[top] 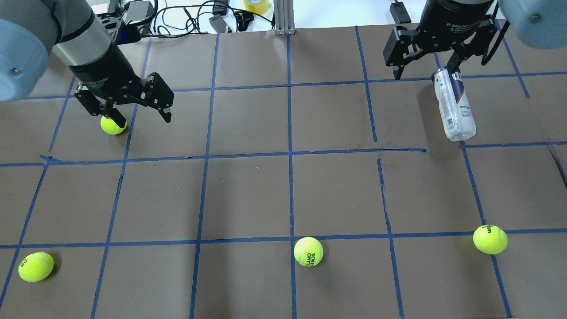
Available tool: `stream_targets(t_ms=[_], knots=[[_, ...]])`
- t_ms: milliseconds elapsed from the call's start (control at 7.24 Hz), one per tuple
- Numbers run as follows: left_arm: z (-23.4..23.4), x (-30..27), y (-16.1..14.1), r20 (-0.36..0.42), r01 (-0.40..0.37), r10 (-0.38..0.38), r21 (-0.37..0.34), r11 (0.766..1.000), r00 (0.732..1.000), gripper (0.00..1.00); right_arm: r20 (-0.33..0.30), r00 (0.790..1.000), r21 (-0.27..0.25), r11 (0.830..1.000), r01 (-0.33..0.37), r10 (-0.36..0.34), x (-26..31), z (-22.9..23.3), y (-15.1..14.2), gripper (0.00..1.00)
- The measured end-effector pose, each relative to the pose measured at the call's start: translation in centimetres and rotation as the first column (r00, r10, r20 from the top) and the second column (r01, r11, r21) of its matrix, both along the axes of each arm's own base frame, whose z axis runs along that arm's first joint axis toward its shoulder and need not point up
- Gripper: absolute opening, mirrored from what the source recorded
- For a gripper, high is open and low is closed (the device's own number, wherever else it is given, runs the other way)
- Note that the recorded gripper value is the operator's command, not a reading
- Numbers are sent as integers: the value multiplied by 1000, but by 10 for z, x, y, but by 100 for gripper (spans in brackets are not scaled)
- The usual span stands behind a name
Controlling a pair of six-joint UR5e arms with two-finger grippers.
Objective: Lift up tennis ball bucket
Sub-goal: 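Lower the right gripper around the upright white-and-navy tennis ball can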
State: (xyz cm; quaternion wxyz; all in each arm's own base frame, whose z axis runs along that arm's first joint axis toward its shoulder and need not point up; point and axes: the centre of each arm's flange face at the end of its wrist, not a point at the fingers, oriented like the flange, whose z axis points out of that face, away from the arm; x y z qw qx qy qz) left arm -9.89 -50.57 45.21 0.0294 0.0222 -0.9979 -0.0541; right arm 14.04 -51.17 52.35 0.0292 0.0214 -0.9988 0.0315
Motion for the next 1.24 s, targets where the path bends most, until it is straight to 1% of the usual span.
stream_targets(t_ms=[138, 276, 553, 691, 829, 1244], knots=[[3, 0, 1, 29, 9, -8, -14, 1000, 1000, 100, -1, 1000, 1, 1000, 0, 0, 0, 0, 0, 100], [15, -3, 1, 82, 36, -31, -57, 998, 996, 100, -1, 1000, 1, 1000, 0, 0, 0, 0, 0, 100], [36, -31, 6, 157, 121, -103, -107, 987, 982, 100, -1, 1000, 4, 1000, -3, 3, 0, -2, 0, 100], [45, -40, 11, 147, 137, -119, -123, 983, 982, 100, -1, 1000, 5, 1000, -6, 6, 0, -2, 0, 100], [49, -45, 15, 121, 140, -125, -129, 982, 985, 100, -1, 1000, 5, 1000, -8, 8, 0, -2, -1, 100], [56, -44, 26, 99, 134, -124, -97, 986, 987, 100, 18, 1000, 0, 1000, 1, -1, 1, 0, -1, 100]])
